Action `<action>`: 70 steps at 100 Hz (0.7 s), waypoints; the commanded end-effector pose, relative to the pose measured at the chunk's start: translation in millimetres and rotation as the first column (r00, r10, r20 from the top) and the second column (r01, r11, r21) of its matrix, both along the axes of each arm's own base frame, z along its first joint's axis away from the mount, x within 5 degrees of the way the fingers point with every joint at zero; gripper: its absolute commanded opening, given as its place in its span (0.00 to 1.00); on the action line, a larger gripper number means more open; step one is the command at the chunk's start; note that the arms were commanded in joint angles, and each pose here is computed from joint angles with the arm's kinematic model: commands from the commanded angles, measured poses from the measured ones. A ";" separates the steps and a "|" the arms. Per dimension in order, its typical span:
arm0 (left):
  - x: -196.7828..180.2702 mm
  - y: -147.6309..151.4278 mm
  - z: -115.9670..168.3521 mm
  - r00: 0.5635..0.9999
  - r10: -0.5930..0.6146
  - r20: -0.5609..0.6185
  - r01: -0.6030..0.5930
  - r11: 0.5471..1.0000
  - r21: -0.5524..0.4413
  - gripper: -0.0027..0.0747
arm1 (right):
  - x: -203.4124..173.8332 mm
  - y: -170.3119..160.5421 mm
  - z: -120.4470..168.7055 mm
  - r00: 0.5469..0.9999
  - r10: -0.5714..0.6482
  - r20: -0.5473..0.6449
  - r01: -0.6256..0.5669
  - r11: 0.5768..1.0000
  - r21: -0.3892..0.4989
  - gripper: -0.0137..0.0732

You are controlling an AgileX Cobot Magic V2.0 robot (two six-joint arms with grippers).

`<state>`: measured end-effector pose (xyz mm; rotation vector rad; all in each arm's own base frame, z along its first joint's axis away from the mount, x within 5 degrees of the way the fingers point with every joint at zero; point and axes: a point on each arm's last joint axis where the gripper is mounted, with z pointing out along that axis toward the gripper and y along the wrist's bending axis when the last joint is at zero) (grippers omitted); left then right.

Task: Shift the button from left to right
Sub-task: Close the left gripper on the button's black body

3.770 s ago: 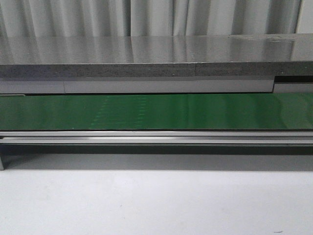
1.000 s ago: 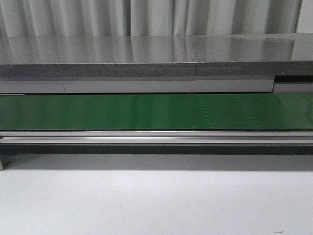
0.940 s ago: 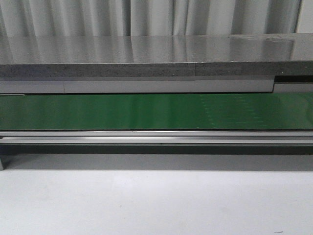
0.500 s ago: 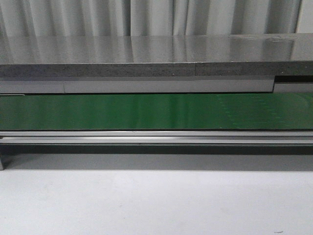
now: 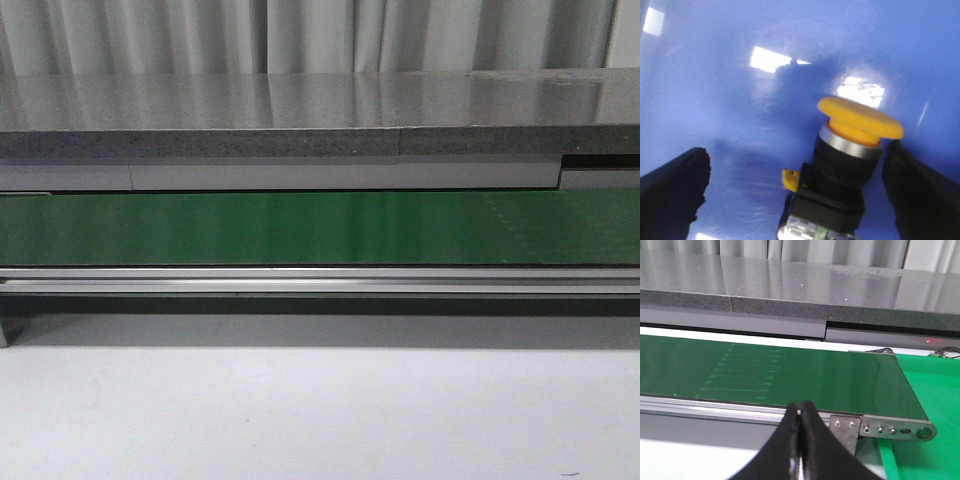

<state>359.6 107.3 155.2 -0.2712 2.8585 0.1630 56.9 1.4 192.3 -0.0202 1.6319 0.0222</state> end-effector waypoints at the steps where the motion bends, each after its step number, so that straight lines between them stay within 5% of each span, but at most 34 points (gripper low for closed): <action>1: 4.5 2.1 23.6 0.996 0.000 0.086 -0.002 1.000 0.024 0.78 | -1.2 0.0 7.4 0.996 0.001 0.092 0.000 1.000 -0.010 0.08; 35: 2.6 2.3 30.9 1.000 0.010 0.021 -0.010 1.000 0.012 0.04 | -1.2 0.0 7.4 0.996 0.001 0.092 0.000 1.000 -0.010 0.08; 70: -0.8 -6.5 110.8 0.987 0.015 0.161 -0.018 1.000 0.021 0.04 | -1.2 0.0 7.4 0.996 0.001 0.092 0.000 1.000 -0.010 0.08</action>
